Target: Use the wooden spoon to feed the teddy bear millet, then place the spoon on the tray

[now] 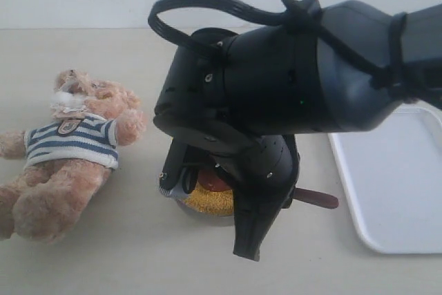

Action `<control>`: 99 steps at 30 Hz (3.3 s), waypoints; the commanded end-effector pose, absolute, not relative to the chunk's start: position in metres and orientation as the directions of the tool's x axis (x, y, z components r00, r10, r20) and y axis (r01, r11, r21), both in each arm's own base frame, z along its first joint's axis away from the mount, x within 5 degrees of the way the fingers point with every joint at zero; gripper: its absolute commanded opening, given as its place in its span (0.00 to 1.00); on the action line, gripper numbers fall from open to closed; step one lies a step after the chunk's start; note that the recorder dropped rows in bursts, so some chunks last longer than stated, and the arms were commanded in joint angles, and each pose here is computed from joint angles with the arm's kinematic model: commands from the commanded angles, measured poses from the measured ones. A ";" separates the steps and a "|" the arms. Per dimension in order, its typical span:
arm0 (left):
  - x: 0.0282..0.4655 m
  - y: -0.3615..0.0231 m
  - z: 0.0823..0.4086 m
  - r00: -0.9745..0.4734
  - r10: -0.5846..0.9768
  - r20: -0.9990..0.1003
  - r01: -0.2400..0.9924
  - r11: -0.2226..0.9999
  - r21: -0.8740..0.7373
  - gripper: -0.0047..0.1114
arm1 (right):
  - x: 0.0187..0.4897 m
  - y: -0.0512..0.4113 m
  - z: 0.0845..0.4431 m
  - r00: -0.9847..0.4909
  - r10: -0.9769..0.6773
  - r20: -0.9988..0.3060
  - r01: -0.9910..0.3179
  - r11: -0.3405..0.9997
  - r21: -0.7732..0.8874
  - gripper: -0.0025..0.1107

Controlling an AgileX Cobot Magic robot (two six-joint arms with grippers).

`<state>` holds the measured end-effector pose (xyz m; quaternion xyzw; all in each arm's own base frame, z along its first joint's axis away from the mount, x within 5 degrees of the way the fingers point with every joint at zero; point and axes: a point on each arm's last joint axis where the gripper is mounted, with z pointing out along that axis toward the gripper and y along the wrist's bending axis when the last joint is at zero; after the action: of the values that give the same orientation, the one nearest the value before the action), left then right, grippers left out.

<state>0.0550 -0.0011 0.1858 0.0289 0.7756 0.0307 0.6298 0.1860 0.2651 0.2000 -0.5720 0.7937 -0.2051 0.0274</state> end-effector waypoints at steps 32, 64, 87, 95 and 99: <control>0.055 -0.001 0.187 -0.199 0.083 -0.977 0.009 0.996 0.083 0.07 | 0.185 0.258 0.196 -0.369 -0.906 0.206 -0.885 0.275 -0.375 0.02; 0.055 -0.001 0.187 -0.199 0.083 -0.977 0.009 0.996 0.083 0.07 | 0.180 0.260 0.194 -0.368 -0.906 0.208 -0.902 0.293 -0.318 0.02; 0.055 -0.001 0.187 -0.199 0.083 -0.977 0.009 0.996 0.083 0.07 | 0.180 0.261 0.195 -0.373 -0.905 0.202 -0.899 0.299 -0.319 0.02; 0.055 -0.001 0.187 -0.199 0.083 -0.977 0.009 0.996 0.083 0.07 | 0.180 0.261 0.196 -0.373 -0.906 0.200 -0.899 0.300 -0.320 0.02; 0.055 -0.001 0.187 -0.199 0.083 -0.977 0.009 0.996 0.083 0.07 | 0.184 0.268 0.205 -0.383 -0.911 0.156 -0.891 0.320 -0.323 0.02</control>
<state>0.0550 -0.0011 0.1858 0.0289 0.7756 0.0307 0.6298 0.1810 0.2631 0.1952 -0.5599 0.8057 -0.1931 0.0107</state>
